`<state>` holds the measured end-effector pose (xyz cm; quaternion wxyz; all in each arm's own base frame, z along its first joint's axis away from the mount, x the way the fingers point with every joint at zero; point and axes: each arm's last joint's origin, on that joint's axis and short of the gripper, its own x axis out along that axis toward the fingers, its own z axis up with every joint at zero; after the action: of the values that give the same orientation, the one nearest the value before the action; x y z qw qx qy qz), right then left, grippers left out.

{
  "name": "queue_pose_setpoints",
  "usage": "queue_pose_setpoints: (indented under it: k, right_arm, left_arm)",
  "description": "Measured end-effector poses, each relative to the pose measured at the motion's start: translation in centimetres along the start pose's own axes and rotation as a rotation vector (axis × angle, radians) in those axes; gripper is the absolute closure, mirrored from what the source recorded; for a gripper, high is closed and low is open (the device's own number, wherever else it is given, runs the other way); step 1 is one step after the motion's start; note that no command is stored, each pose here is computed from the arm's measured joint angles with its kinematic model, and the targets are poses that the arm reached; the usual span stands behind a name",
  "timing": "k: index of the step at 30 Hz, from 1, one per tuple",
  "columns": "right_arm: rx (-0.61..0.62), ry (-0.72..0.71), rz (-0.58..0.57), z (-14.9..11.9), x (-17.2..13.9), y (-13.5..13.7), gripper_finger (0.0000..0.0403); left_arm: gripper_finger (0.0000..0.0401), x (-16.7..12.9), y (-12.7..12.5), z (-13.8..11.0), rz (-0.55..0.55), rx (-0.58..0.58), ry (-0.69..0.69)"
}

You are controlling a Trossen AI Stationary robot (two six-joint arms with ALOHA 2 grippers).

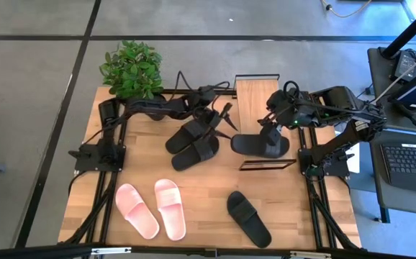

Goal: Pick and place slides into the shelf
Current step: Put the black slide on the shelf

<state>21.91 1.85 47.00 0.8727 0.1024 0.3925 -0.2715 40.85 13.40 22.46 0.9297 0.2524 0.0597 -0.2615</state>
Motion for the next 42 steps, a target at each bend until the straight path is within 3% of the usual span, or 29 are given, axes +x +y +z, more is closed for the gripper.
queue_pose_setpoints:
  k: [8,15,27,32,38,42]
  right_arm:
    - [-0.034,0.0,0.0,0.0,0.0,0.0,0.0146]
    - [-0.035,0.0,0.0,0.0,0.0,0.0,0.0146]
    - [-0.036,0.0,0.0,0.0,0.0,0.0,0.0146]
    - [-0.026,0.0,0.0,0.0,0.0,0.0,0.0146]
    - [0.019,0.008,-0.005,-0.1,0.0,-0.1,0.0146]
    - [-0.012,-0.002,-0.013,0.0,-0.3,-0.9,0.0146]
  left_arm:
    - [0.0217,2.0,-2.0,2.7,-0.019,0.017,0.016]
    - [0.0217,2.8,-2.7,2.7,0.072,0.006,0.163]
    - [0.0217,2.9,-2.9,2.6,0.067,-0.078,0.175]
    - [0.0217,2.2,-3.3,3.0,0.039,-0.181,0.22]
    - [0.0217,-1.4,-4.0,6.3,0.075,-0.344,0.396]
    - [0.0217,-4.0,-4.4,9.1,0.135,-0.522,0.41]
